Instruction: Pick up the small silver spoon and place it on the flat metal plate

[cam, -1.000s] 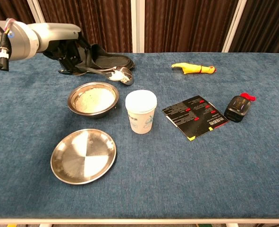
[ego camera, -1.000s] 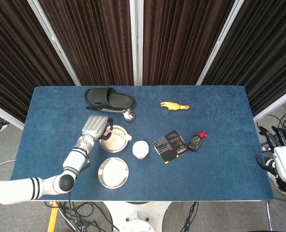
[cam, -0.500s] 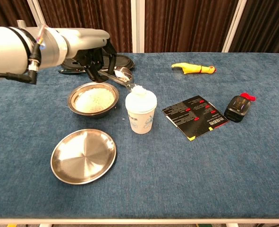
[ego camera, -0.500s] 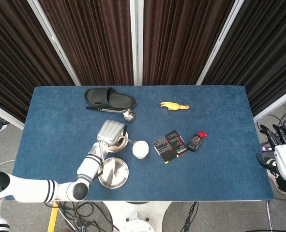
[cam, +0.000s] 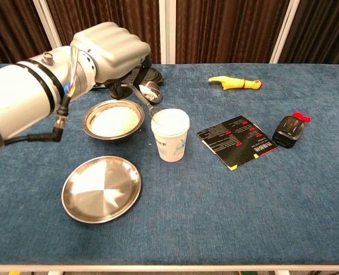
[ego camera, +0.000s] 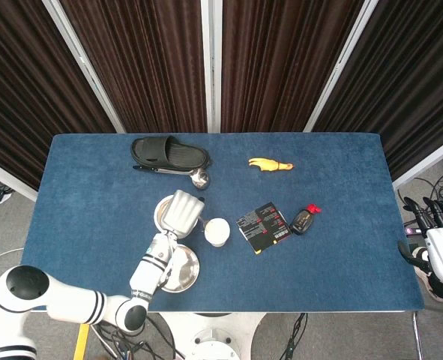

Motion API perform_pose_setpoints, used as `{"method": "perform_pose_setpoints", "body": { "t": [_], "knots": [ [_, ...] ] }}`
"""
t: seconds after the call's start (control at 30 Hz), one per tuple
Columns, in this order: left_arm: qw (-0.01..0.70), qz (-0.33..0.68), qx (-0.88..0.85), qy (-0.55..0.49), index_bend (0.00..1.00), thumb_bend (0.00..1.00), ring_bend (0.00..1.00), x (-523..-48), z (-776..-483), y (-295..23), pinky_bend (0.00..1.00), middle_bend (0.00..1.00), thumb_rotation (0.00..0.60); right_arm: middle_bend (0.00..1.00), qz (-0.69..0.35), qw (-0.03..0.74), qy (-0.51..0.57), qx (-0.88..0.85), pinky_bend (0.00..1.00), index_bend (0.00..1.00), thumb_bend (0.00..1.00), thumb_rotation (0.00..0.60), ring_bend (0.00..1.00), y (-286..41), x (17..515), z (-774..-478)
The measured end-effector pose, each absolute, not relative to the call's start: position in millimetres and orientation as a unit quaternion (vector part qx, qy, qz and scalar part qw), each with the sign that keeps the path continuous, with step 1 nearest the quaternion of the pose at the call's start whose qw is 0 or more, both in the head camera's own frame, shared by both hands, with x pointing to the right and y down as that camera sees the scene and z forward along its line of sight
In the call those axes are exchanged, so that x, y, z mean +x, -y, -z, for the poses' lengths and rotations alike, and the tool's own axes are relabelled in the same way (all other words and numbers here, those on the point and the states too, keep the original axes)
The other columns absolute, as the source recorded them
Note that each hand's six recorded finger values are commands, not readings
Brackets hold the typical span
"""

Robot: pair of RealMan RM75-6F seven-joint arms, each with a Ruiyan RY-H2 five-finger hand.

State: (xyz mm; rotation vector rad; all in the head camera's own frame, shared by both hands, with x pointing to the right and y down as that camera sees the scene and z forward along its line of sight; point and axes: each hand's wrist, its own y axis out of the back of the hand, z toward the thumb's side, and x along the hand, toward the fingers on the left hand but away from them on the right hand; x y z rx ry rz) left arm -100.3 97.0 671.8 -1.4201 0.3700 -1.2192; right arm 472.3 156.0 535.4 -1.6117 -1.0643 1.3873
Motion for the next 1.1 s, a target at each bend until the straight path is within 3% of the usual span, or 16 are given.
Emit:
{"method": "perform_pose_setpoints", "body": {
  "t": [0.57,0.9,1.1],
  "knots": [
    [0.731,0.458,-0.488,-0.133,0.61,0.54,0.95,-70.7,-655.7,-128.0,1.0,0.96,0.6,0.21,-0.538,0.372,0.42,-0.628,0.04,0.03,0.26,0.6,0.0,-159.0,474.1,-532.6],
    [0.712,0.473,-0.498,-0.145,0.61,0.54,0.95,-78.8,-658.9,-120.3,1.0,0.96,0.6,0.21,-0.537,0.372,0.42,-0.63,0.04,0.03,0.26,0.6,0.0,-159.2,473.4,-532.9],
    [0.674,0.466,-0.537,-0.2,0.61,0.54,0.95,-89.6,-645.7,-105.4,1.0,0.96,0.6,0.21,-0.535,0.374,0.42,-0.63,0.04,0.03,0.26,0.6,0.0,-158.2,471.6,-532.4]
  ]
}}
